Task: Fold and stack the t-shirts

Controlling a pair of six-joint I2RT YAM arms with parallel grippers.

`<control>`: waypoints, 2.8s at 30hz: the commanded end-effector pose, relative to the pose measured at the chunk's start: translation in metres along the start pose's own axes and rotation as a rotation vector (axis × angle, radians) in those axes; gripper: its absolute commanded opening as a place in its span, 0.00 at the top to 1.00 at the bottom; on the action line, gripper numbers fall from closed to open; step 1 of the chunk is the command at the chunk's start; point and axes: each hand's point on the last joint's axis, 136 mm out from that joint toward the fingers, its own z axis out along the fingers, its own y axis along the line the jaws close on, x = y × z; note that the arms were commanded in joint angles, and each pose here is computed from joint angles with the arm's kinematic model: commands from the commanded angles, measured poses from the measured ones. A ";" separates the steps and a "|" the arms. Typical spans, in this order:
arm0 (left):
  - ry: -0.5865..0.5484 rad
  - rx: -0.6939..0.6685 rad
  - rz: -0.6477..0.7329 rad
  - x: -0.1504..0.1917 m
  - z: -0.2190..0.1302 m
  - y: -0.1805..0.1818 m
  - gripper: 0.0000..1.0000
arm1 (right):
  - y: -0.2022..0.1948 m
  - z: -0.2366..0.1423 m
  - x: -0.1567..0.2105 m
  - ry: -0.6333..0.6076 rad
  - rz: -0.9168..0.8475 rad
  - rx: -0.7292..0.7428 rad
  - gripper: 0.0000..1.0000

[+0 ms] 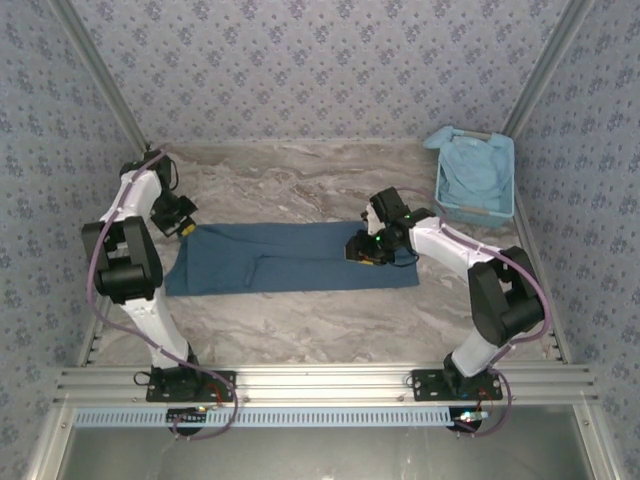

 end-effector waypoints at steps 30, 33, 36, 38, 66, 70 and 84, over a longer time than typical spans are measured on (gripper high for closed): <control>-0.034 0.122 -0.111 0.117 0.003 -0.005 0.67 | -0.110 -0.037 -0.068 -0.094 0.099 0.296 0.66; 0.013 0.127 -0.168 0.140 0.029 -0.006 0.71 | -0.122 -0.027 -0.084 -0.062 0.065 0.373 0.67; 0.030 0.095 -0.226 0.142 0.051 0.000 0.72 | -0.136 -0.010 -0.080 0.039 0.081 0.441 0.68; 0.011 0.048 -0.221 0.133 0.060 0.003 0.72 | -0.149 -0.001 -0.072 0.100 0.114 0.479 0.69; -0.034 0.536 0.122 0.038 0.122 -0.367 0.70 | -0.064 0.056 0.143 0.260 0.624 0.370 0.69; -0.093 0.635 0.186 0.032 0.098 -0.389 0.64 | -0.044 0.067 0.141 0.266 0.614 0.346 0.69; -0.097 0.509 0.464 0.099 -0.067 -0.313 0.44 | -0.030 -0.034 0.087 0.084 0.556 0.270 0.55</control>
